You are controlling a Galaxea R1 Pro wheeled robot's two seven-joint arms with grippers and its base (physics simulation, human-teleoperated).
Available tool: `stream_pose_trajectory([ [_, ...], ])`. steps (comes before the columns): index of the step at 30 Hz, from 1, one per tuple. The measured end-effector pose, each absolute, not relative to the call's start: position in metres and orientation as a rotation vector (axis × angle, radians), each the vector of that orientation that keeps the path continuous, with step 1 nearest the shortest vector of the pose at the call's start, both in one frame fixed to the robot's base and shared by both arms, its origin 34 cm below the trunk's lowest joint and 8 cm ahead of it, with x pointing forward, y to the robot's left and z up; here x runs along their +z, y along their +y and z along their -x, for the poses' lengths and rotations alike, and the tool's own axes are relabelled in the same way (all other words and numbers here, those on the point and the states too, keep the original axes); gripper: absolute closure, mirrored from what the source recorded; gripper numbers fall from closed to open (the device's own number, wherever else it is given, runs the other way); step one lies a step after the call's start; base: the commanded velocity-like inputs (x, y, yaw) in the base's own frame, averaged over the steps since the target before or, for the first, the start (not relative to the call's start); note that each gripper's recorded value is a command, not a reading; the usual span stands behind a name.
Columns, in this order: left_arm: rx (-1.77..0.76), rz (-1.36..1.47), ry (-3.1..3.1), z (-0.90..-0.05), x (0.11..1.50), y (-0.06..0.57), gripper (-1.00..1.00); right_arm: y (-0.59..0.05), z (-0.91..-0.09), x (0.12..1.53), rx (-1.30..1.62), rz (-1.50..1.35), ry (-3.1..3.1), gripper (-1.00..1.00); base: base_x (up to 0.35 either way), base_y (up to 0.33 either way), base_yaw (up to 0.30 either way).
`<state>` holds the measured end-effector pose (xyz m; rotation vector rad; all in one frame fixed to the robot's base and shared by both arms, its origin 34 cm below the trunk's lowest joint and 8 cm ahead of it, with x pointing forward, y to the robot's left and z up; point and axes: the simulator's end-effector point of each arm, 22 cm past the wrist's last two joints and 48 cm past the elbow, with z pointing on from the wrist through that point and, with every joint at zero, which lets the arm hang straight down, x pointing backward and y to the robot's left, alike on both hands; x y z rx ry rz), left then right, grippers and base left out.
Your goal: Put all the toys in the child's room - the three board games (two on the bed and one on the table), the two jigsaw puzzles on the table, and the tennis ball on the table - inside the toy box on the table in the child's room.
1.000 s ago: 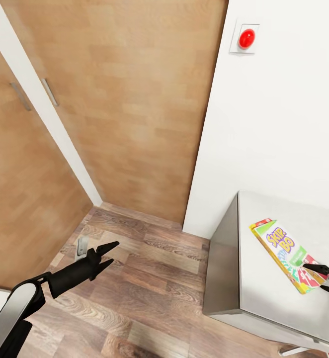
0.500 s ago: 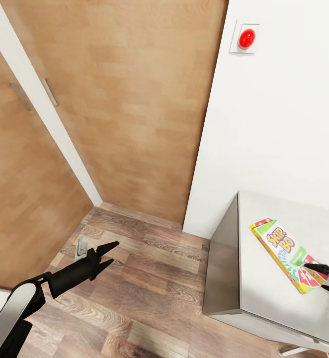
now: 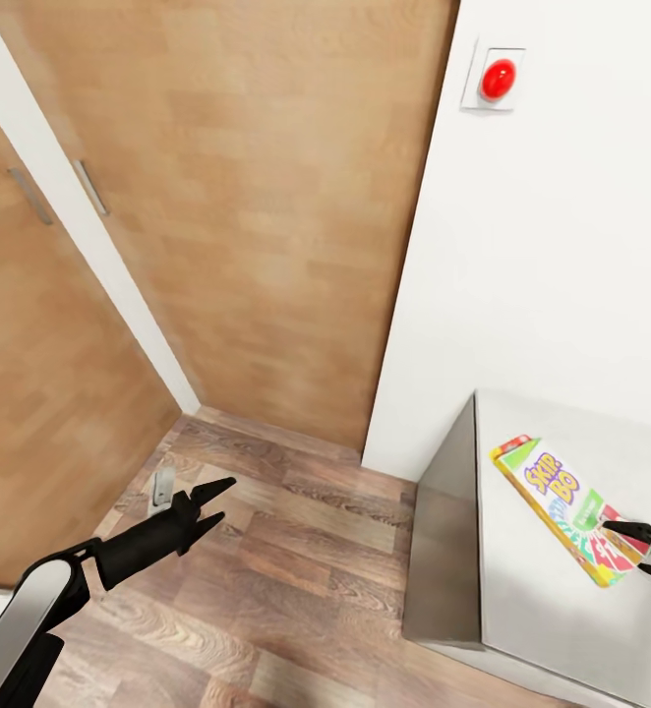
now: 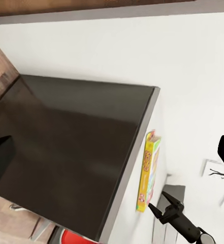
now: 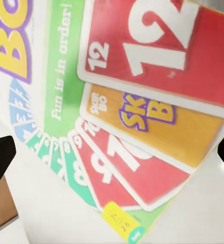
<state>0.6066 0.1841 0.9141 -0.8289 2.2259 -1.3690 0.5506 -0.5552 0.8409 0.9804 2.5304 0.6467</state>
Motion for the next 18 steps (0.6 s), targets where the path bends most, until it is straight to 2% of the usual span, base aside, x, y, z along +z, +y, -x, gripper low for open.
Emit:
stream_pose_trajectory([
  [18,-1.37,0.828,2.227,-0.6065,0.9139,0.1836,-1.0,-0.5562,-0.5515,0.8425,0.647,-0.978,2.529,-1.0,0.032,-0.003,0.0],
])
